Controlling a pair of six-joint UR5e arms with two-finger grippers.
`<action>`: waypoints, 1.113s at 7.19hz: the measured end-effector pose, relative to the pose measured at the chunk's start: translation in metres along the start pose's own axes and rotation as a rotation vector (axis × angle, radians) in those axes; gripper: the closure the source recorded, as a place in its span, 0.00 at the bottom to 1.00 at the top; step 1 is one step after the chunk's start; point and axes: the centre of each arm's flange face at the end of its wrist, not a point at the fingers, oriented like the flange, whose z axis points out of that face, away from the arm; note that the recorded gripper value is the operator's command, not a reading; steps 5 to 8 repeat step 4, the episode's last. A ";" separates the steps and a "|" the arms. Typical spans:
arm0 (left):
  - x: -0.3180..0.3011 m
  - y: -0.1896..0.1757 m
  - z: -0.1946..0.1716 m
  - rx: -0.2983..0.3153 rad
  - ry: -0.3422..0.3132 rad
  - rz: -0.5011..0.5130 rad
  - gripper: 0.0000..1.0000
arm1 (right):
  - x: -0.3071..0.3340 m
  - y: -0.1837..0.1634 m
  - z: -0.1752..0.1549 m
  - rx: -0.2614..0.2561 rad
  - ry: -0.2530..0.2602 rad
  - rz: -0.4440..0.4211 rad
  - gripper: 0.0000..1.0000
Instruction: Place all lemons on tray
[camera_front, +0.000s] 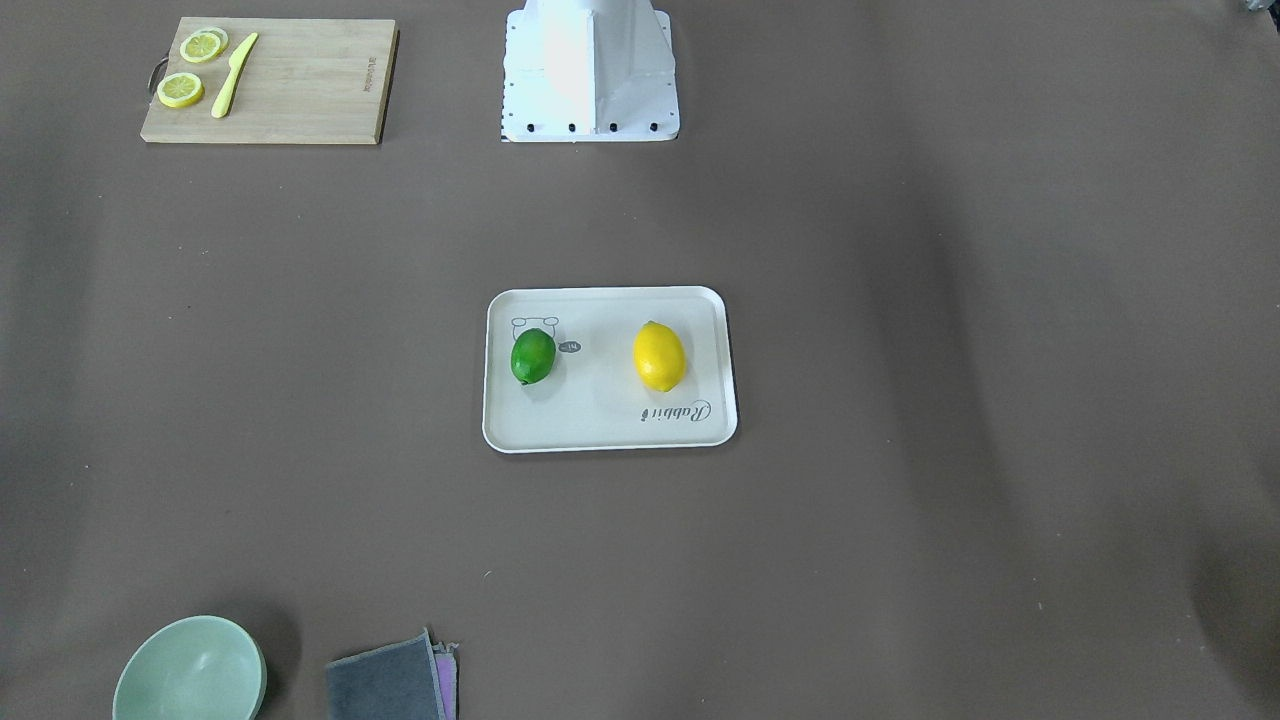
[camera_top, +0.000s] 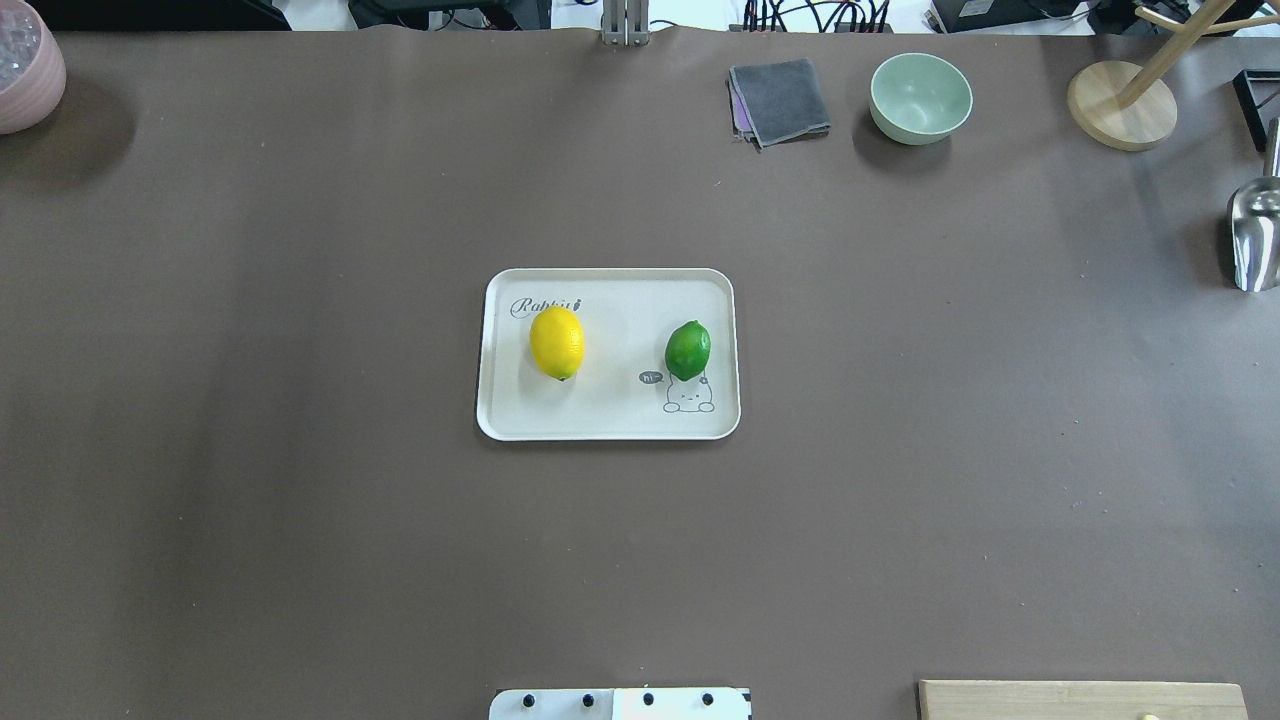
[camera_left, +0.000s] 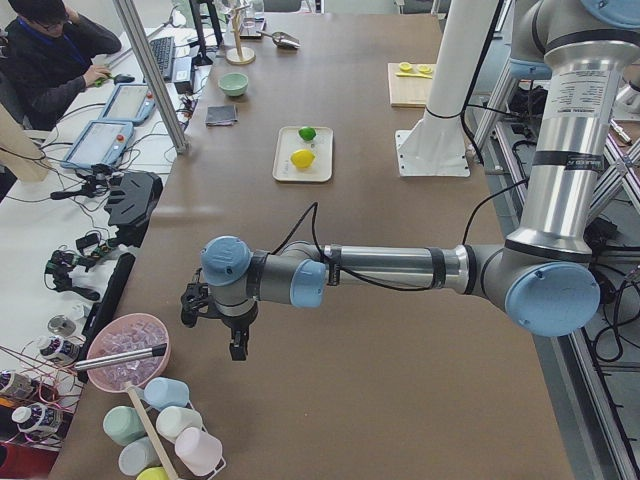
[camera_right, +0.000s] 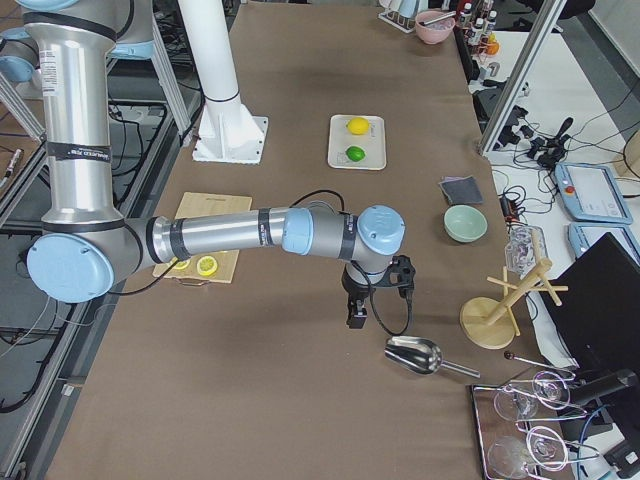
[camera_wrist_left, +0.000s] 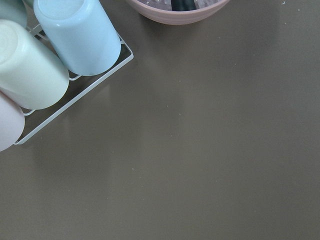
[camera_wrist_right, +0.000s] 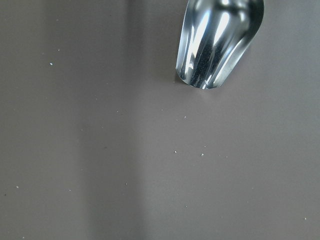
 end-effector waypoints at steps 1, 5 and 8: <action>0.000 0.000 0.000 0.000 0.000 0.001 0.02 | 0.000 0.000 0.001 -0.001 0.001 0.000 0.00; -0.002 0.000 0.002 -0.004 0.000 -0.001 0.02 | 0.000 0.000 0.001 -0.003 0.003 -0.001 0.00; -0.002 0.000 0.002 -0.004 0.000 -0.001 0.02 | 0.000 0.000 0.001 -0.003 0.003 -0.001 0.00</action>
